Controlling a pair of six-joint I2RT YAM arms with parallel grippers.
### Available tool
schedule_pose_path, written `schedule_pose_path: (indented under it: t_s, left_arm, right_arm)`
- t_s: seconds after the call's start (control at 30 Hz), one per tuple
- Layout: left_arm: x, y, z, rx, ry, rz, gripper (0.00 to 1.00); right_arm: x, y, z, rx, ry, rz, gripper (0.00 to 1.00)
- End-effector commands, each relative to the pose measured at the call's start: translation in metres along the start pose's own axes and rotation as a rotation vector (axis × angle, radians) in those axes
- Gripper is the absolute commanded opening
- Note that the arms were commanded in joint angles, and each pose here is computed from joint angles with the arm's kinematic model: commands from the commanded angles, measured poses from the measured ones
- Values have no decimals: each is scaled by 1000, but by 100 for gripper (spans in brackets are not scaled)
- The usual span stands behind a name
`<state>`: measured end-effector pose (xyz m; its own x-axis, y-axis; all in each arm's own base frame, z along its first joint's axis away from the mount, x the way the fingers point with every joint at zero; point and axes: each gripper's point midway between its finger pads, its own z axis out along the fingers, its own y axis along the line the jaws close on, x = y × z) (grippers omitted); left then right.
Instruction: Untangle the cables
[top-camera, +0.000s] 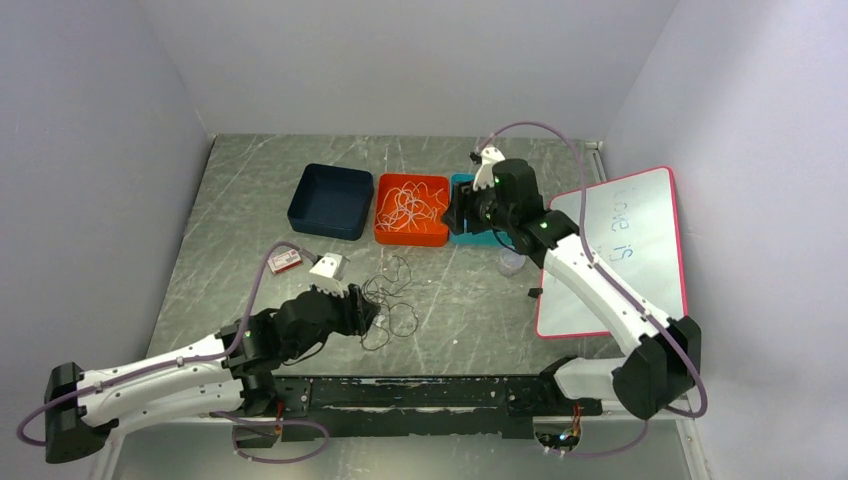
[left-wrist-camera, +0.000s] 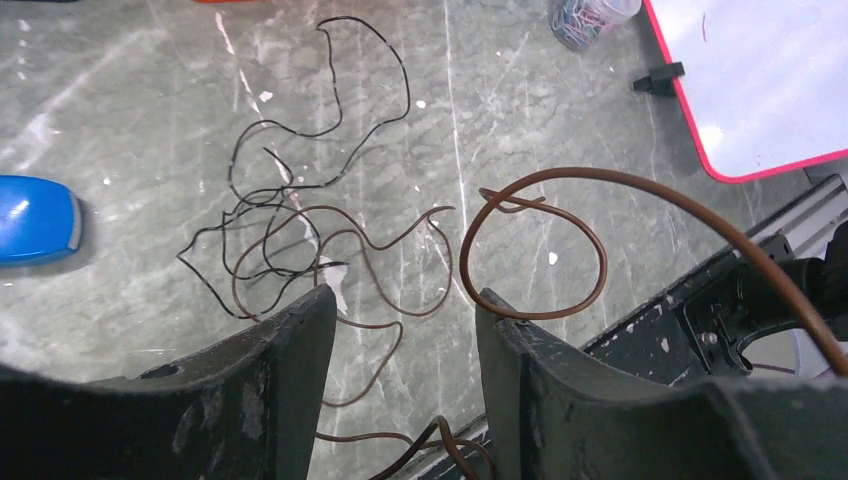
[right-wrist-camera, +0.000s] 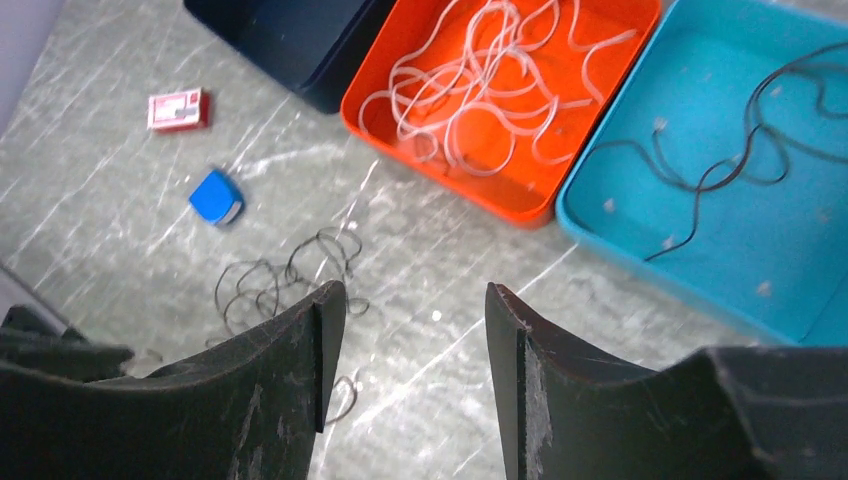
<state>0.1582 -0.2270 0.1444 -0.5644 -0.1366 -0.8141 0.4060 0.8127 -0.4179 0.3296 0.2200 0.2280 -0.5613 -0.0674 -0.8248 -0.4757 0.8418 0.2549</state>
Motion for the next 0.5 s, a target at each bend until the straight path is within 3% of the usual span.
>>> schedule_pose_path:
  t_s: [0.0,0.23,0.47]
  left_arm:
    - [-12,11,-10,-55,-31,35,58]
    - [-14,-3,-14,23,-18,65,58]
    - [-19,-3,-18,14,-17,73,54]
  right_arm:
    - [26,15,-14,-91,39,71,57]
    - [84,20,-13,-156,151,133,56]
    - [109,56,2,-290,196,117,56]
